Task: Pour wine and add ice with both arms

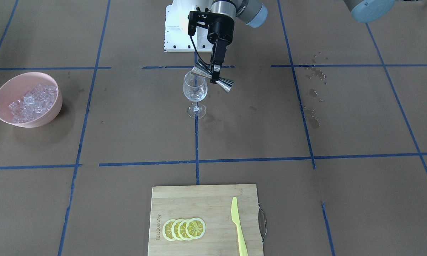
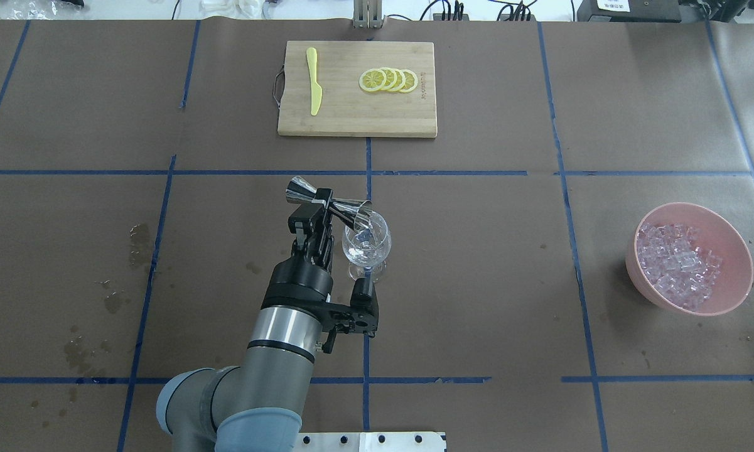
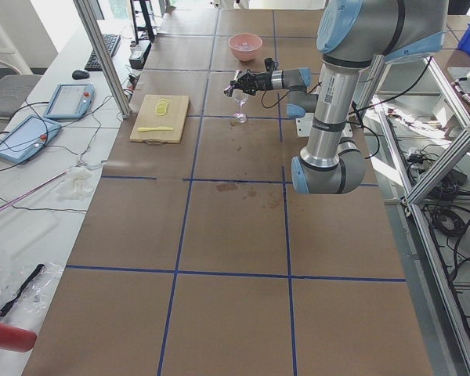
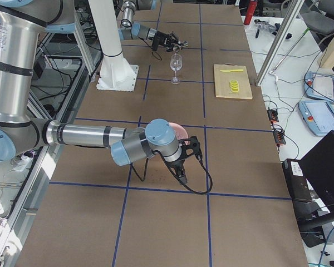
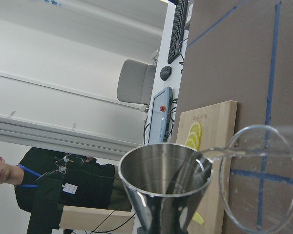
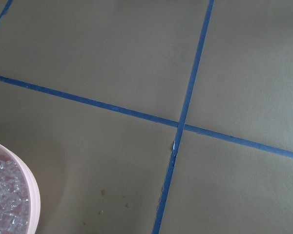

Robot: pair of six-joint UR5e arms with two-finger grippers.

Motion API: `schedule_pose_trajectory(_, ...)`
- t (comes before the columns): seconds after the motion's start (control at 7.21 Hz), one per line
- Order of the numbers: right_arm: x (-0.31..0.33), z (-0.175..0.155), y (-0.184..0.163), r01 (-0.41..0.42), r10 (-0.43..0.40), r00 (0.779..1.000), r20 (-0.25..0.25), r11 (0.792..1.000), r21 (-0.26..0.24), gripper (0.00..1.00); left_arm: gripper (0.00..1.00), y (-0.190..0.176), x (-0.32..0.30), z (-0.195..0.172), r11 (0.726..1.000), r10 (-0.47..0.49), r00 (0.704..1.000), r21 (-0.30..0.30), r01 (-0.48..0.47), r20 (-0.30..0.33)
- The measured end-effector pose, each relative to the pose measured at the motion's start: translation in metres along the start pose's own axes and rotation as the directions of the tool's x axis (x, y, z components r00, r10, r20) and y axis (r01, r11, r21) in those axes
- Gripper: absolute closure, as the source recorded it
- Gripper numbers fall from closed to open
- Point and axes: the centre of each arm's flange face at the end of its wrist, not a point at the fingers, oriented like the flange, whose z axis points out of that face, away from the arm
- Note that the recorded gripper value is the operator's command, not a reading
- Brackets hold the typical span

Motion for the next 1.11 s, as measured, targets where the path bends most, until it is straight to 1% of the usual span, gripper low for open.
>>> schedule_pose_trajectory(0.42, 0.0008, 0.0008, 0.0012, -0.002, 0.002, 1.000, 0.000, 1.000, -0.002, 0.00, 1.00, -0.0037, -0.0054, -0.0010, 0.993, 0.118, 0.993, 0.003, -0.118, 0.006)
schedule_pose_trajectory(0.69, 0.0018, 0.0019, 0.0021, -0.005, 0.005, 1.000, 0.001, 1.000, -0.005, 0.00, 1.00, -0.0065, -0.0082, -0.0013, 0.984, 0.176, 0.984, 0.004, -0.176, 0.009)
schedule_pose_trajectory(0.83, 0.0020, 0.0021, 0.0022, -0.005, 0.005, 1.000, 0.001, 1.000, -0.005, 0.00, 1.00, -0.0071, -0.0088, -0.0014, 0.980, 0.197, 0.980, 0.004, -0.197, 0.009)
schedule_pose_trajectory(1.11, 0.0021, 0.0022, 0.0023, -0.005, 0.005, 1.000, 0.001, 1.000, -0.006, 0.00, 1.00, -0.0074, -0.0089, -0.0014, 0.978, 0.208, 0.978, 0.004, -0.208, 0.010)
